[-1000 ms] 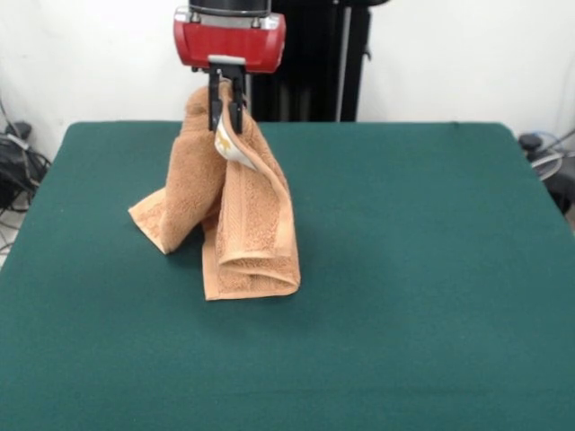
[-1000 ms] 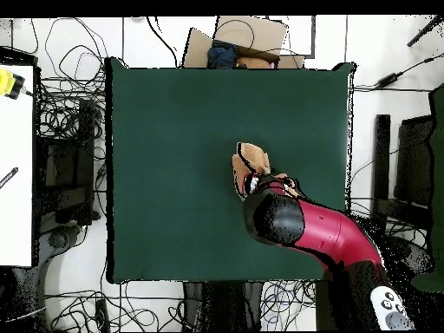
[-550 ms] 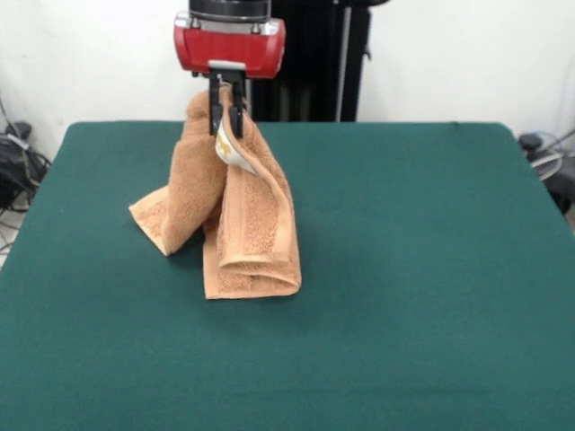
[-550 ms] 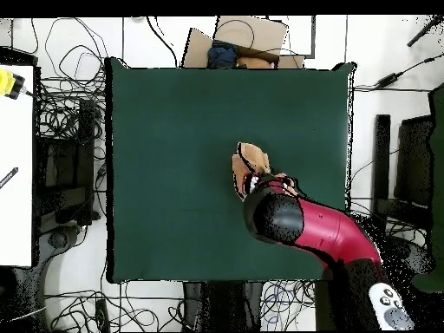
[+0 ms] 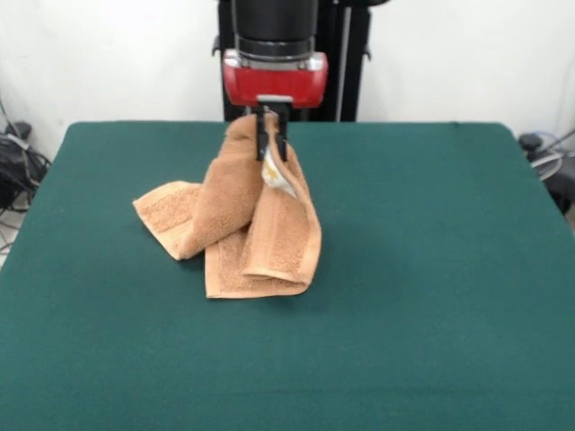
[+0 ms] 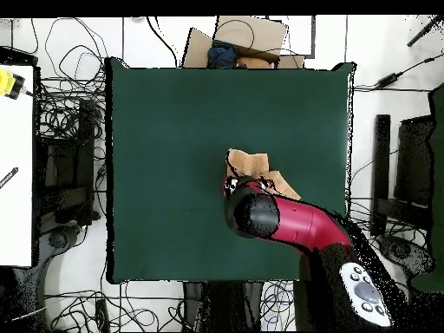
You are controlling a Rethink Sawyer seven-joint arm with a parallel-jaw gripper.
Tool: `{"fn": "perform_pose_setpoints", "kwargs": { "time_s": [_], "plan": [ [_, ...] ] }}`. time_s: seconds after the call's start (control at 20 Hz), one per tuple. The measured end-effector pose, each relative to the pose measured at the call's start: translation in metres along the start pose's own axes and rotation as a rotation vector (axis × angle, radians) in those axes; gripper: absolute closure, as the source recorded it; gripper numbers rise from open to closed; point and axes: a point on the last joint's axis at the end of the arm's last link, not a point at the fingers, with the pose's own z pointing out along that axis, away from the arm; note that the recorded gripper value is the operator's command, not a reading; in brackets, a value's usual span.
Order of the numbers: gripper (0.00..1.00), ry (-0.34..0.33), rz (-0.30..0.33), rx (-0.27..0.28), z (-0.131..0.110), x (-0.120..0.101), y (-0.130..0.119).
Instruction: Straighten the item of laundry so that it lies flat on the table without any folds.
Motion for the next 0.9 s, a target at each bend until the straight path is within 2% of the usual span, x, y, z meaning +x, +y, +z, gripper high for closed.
{"fn": "perform_pose_setpoints", "kwargs": {
  "time_s": [0.45, 0.9],
  "plan": [
    [1.0, 0.0, -0.035, -0.015, 0.014, 0.009, 0.027],
    [1.0, -0.002, -0.036, -0.008, 0.018, 0.014, 0.031]
  ]
}}
